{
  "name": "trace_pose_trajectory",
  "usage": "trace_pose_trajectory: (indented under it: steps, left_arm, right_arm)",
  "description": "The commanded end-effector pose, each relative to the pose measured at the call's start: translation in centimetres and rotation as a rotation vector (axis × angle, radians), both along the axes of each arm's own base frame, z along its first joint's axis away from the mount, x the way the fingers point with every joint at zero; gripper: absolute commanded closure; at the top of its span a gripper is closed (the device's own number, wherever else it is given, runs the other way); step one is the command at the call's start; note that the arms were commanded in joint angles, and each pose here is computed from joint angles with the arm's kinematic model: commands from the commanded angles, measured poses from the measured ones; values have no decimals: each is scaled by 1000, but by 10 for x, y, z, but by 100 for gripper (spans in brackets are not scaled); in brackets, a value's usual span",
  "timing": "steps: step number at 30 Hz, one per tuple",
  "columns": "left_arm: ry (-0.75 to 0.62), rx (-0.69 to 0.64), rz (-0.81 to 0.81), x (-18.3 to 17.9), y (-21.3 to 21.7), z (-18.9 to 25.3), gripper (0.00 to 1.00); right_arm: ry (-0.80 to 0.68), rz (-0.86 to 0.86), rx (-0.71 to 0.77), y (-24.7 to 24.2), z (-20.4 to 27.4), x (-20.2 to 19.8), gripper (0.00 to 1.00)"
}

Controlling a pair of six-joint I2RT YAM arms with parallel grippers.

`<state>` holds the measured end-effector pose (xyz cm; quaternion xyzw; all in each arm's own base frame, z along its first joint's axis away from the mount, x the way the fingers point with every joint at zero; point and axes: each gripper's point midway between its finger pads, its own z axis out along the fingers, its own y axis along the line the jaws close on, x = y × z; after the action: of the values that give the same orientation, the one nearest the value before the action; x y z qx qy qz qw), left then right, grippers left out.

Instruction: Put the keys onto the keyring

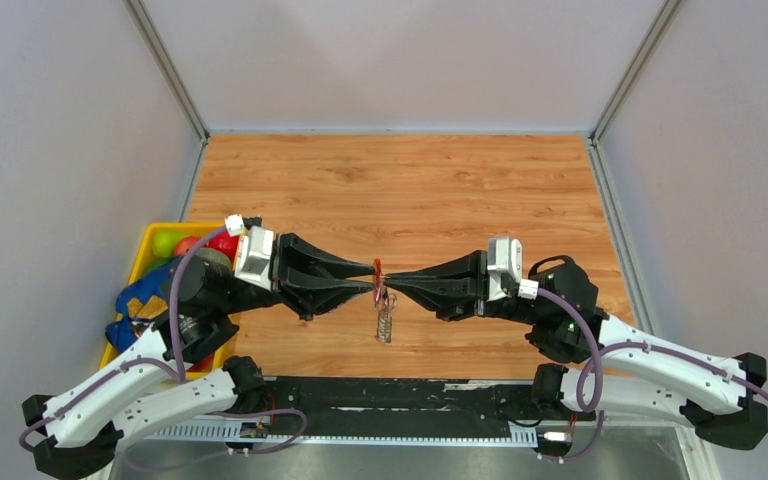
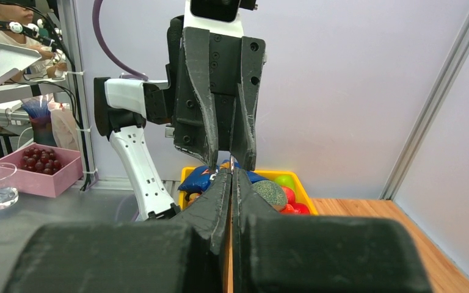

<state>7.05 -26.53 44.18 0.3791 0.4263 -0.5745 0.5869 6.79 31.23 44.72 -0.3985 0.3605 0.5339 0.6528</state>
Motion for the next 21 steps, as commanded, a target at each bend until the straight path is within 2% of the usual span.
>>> trace_pose_trajectory:
  steps: [1, 12, 17, 21]
  left_arm:
    - [-26, -32, -17, -3, 1, 10, 68]
    - [-26, -26, -31, -5, -1, 7, 86]
    - [-22, -20, -28, -4, -2, 5, 85]
    - [-21, -20, -19, -2, -2, 4, 79]
  right_arm:
    - [-36, 17, 86, -8, 28, -6, 100]
    - [-43, 13, 92, -5, 30, -5, 100]
    - [-47, 18, 96, -4, 32, -6, 100]
    - [-51, 21, 98, -4, 34, -6, 100]
